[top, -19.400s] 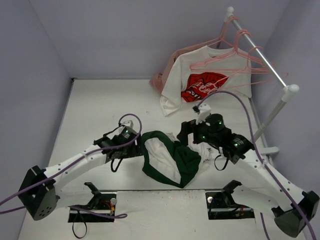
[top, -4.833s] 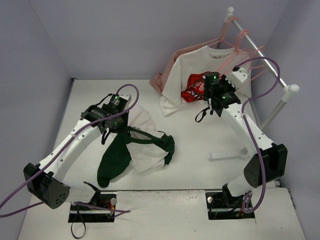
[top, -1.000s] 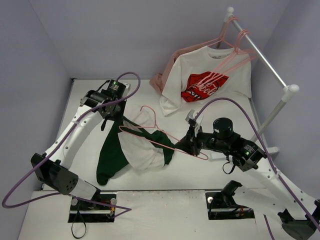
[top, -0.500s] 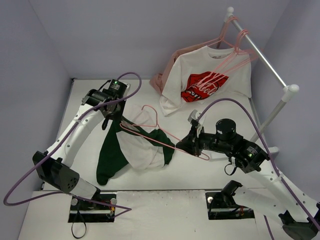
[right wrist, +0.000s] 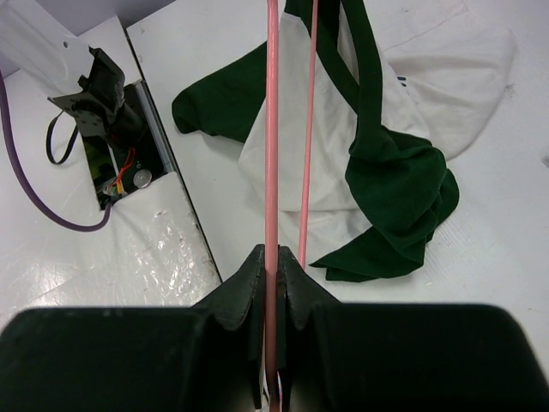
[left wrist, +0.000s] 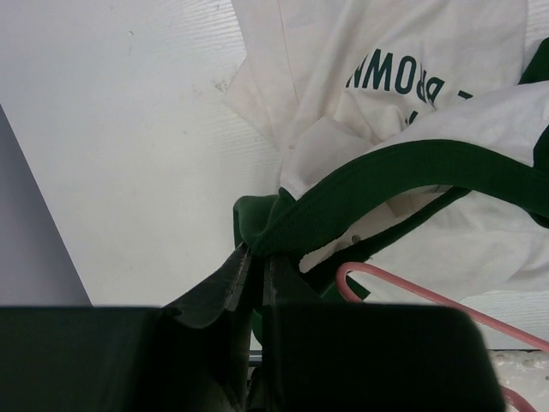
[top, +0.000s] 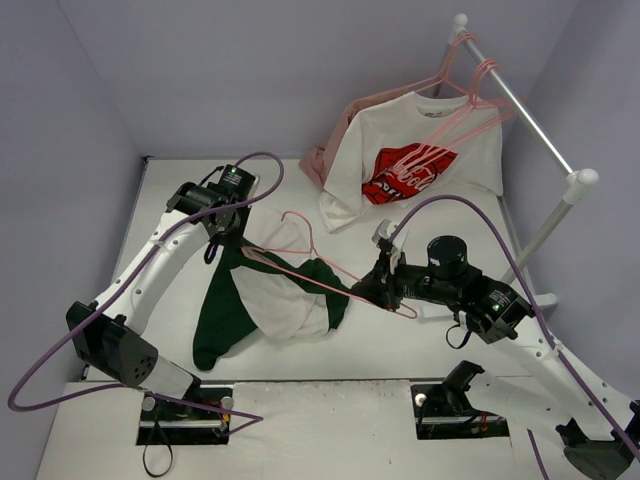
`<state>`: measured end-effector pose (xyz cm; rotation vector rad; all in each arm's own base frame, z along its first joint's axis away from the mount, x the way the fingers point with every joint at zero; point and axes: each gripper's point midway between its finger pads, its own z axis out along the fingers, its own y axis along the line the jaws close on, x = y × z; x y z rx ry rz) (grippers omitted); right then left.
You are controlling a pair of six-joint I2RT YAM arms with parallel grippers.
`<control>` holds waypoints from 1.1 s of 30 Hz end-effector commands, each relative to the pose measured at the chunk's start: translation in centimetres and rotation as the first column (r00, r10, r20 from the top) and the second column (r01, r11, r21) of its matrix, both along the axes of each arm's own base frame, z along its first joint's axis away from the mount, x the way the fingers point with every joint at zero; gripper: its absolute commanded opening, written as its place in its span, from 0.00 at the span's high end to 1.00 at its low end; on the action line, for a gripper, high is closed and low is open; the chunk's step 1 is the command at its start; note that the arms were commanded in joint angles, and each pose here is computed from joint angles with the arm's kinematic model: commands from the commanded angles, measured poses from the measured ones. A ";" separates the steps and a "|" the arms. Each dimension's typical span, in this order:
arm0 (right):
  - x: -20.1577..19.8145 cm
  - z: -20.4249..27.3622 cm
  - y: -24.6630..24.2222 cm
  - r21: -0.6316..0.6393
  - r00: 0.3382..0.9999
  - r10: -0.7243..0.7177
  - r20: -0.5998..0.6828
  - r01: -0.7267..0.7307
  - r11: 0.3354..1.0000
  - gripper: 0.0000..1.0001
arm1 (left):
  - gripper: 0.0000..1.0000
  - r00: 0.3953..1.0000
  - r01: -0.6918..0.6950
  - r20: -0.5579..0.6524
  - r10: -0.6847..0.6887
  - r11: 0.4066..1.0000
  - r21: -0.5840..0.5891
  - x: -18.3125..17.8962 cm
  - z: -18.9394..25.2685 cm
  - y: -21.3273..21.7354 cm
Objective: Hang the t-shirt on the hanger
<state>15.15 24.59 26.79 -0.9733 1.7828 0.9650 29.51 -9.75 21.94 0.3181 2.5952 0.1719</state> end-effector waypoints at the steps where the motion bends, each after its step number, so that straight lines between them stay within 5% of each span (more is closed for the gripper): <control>1: 0.9 4.0 0.8 0.086 0.993 -0.003 0.117 -0.007 0.996 1.00 | 1.00 0.998 -0.016 0.066 0.015 1.000 0.005 0.1 1.6 0.5; 18: 2.8 2.0 2.7 0.083 0.993 0.007 0.118 -0.017 0.996 1.00 | 1.00 0.988 0.140 0.094 -0.124 0.971 -0.193 -1.6 4.4 -4.9; 24: 3.5 7.0 3.8 0.203 0.978 0.004 0.207 -0.047 0.978 1.00 | 1.00 0.956 0.210 0.254 -0.145 0.944 -0.254 -0.8 11.1 -5.8; 33: 3.1 16.0 5.7 0.304 0.933 0.088 0.348 -0.202 0.931 1.00 | 1.00 0.878 0.319 0.424 -0.220 0.931 -0.177 0.5 20.0 -5.5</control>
